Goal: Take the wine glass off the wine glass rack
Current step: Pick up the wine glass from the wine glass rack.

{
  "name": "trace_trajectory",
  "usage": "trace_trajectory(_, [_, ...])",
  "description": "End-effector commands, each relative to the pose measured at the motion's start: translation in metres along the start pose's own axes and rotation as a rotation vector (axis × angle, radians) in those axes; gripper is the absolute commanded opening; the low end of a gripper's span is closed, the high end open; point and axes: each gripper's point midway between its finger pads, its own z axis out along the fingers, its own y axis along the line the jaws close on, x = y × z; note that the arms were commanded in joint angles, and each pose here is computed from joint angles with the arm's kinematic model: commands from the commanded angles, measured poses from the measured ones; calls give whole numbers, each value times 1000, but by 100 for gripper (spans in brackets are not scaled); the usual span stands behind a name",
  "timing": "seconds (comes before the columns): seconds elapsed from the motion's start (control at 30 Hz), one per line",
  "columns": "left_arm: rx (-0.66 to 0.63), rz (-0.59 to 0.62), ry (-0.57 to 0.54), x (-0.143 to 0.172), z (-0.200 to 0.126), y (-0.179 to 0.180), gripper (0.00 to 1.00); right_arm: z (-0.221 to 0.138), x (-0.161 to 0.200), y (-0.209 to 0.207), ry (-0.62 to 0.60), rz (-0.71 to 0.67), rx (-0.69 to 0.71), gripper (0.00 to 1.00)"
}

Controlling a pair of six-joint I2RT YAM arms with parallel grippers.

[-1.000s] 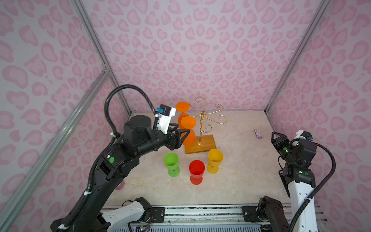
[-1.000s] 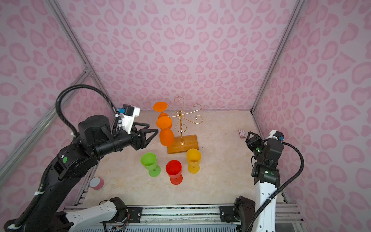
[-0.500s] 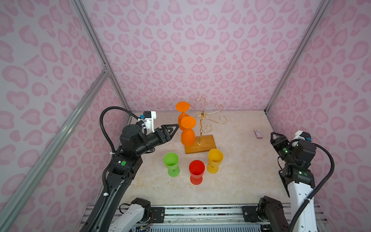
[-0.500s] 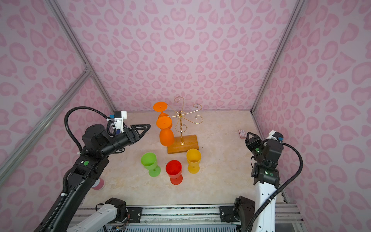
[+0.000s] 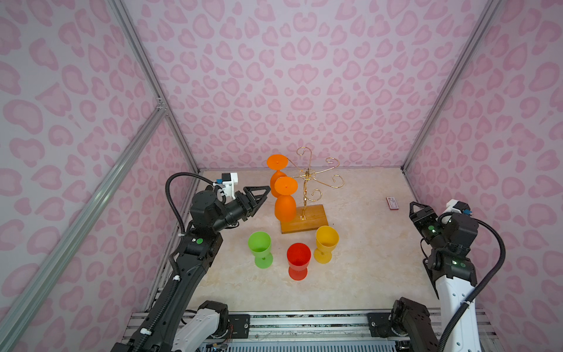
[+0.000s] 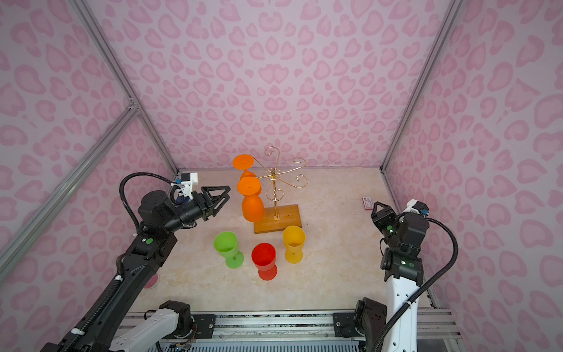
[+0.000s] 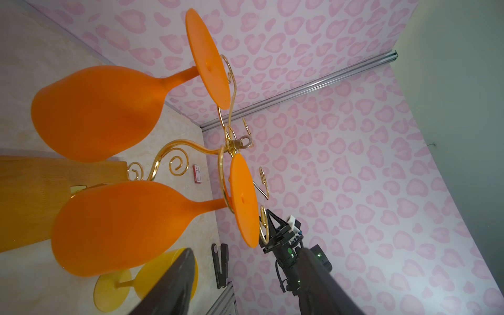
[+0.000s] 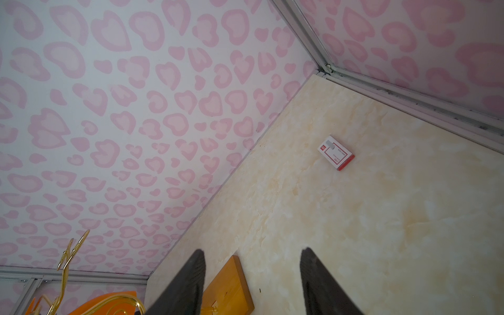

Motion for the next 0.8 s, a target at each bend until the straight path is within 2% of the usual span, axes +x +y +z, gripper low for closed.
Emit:
trace_trajectory(0.0, [85,29,-5,-6,2,-20,61,0,-4,5,-18,-11,-24,57])
trace_trajectory(0.43, [80,-13,34,-4,18,-9,52,2,-3,4,-17,-6,-24,57])
trace_trajectory(0.77, [77,-26,70,3,26,-9,51,2,-3,3,-16,-1,-24,57])
